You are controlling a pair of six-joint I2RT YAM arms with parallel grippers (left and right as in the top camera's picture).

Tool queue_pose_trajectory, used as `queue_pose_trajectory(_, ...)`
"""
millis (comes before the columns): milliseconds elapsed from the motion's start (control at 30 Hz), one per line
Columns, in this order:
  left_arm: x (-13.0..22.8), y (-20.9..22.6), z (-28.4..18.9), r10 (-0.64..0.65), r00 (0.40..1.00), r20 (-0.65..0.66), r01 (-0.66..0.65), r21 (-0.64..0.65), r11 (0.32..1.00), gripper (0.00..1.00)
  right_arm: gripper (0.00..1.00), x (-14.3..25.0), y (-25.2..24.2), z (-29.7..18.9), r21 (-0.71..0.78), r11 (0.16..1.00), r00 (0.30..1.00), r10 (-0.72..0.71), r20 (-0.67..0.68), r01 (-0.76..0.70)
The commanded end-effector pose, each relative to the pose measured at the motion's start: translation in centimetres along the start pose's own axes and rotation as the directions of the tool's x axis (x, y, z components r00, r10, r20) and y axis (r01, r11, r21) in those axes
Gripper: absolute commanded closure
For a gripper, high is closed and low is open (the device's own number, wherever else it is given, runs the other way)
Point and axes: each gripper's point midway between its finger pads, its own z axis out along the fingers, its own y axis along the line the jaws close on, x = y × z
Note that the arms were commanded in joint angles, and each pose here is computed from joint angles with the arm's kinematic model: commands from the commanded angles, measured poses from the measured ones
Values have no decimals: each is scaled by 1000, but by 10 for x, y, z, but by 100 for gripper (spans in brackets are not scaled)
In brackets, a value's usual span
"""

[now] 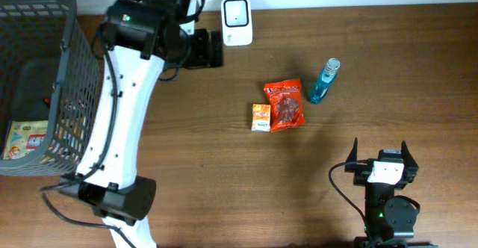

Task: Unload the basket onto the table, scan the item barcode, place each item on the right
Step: 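Carry the red jerky bag and drop it beside the snack box, then reach into the basket and grasp the yellow wipes pack with left gripper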

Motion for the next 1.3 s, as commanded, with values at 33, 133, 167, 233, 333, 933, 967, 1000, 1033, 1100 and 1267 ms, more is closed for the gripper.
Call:
queue_pose_trajectory(33, 15, 35, -33, -53, 998, -19, 52, -41, 998, 1, 2, 3, 1, 0, 1, 1000, 1000, 3, -6, -3)
queue_pose_trajectory(133, 18, 46, -60, -76, 997, 34, 77, -41, 996, 1, 1, 3, 1, 0, 1, 1000, 1000, 3, -6, -3)
queue_pose_trajectory(167, 19, 53, -75, -86, 993, 76, 90, -50, 995, 1, 2, 3, 1, 0, 1, 1000, 1000, 3, -6, -3)
queue_pose_trajectory(233, 18, 80, -105, -156, 974, 163, 170, -69, 983, 1, 2, 3, 1, 0, 1, 1000, 1000, 3, -6, -3)
queue_pose_trajectory(333, 3, 172, -145, -459, 815, 354, 514, -76, 854, 1, 2, 3, 1, 0, 2, 1000, 1000, 3, -6, -3)
queue_pose_trajectory(933, 86, 456, -33, -881, 235, 411, 902, -430, 41, 1, 2, 3, 1, 0, 1, 1000, 1000, 3, -6, -3)
queue_pose_trajectory(967, 91, 459, -22, -891, 234, 389, 891, -452, 37, 1, 2, 3, 1, 0, 1, 1000, 1000, 3, -6, -3)
queue_pose_trajectory(1000, 94, 460, -15, -897, 232, 375, 885, -465, 35, 1, 2, 3, 1, 0, 1, 1000, 1000, 3, -6, -3)
queue_pose_trajectory(1033, 99, 461, -7, -906, 230, 354, 873, -486, 32, 1, 2, 3, 1, 0, 2, 1000, 1000, 3, -6, -3)
queue_pose_trajectory(1100, 113, 459, 17, -932, 223, 287, 836, -547, 32, 1, 1, 3, 1, 0, 2, 1000, 1000, 3, -6, -3)
queue_pose_trajectory(1267, 135, 461, 59, -954, 220, 206, 794, -606, 52, 1, 2, 3, 1, 0, 1, 1000, 1000, 3, -6, -3)
